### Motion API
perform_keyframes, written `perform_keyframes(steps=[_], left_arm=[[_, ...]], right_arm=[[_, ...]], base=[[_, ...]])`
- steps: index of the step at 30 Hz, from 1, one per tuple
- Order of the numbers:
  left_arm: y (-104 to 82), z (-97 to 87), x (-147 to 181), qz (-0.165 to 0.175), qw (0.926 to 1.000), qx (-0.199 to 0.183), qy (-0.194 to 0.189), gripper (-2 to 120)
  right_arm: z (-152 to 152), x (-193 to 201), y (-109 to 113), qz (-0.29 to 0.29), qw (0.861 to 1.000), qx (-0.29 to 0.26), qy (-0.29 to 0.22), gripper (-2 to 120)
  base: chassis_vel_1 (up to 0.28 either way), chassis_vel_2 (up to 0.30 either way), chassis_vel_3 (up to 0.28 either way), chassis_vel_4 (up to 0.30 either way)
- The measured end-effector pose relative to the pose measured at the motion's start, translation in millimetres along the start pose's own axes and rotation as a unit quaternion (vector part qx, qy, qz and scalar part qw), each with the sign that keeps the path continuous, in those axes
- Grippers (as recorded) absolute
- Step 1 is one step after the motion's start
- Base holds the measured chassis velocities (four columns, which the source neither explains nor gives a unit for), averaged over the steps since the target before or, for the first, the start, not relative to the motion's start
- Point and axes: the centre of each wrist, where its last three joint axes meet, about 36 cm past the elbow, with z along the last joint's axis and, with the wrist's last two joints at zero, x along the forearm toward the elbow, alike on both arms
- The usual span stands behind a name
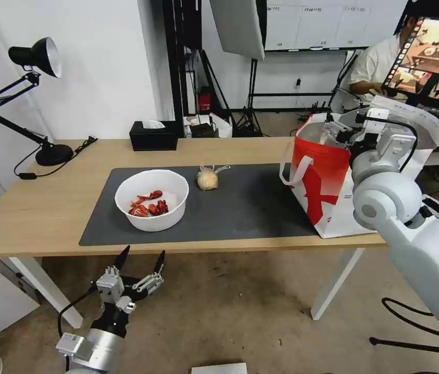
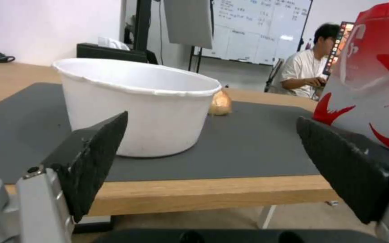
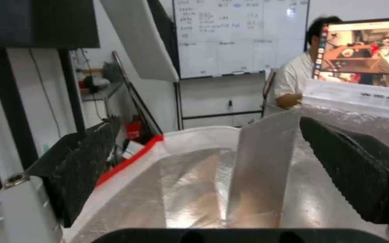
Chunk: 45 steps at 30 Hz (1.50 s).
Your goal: Pick up the trash from the table and place it into the takeout bag.
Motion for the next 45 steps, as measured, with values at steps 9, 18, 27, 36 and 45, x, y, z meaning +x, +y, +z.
perform_keyframes(steps=[9, 18, 27, 36, 45], left_arm=[[-4.3, -8.0, -0.5, 0.005, 0.9999, 0.001, -0.009, 100], [-8.1, -10.4, -0.1, 0.007, 0.9999, 0.004, -0.012, 100], [-10.0, -11.4, 0.8, 0.007, 0.9999, 0.004, -0.013, 100], [-12.3, -12.0, 2.7, 0.007, 0.9999, 0.004, -0.014, 100], [-12.7, -9.1, 6.4, 0.007, 0.9999, 0.003, -0.01, 100]], right_arm=[[6.2, 26.1, -7.4, -0.128, 0.99, -0.029, -0.052, 100], [25.4, 64.1, -7.5, -0.239, 0.967, -0.053, -0.064, 100], [43.5, 112.1, 5.0, -0.303, 0.949, -0.07, -0.043, 100], [76.1, 147.5, 11.8, -0.31, 0.949, -0.063, -0.012, 100], [115.0, 178.9, 9.9, -0.302, 0.952, -0.058, 0.005, 100]], base=[[0.0, 0.0, 0.0, 0.0], [0.0, 0.0, 0.0, 0.0], [0.0, 0.0, 0.0, 0.0], [0.0, 0.0, 0.0, 0.0], [0.0, 0.0, 0.0, 0.0]])
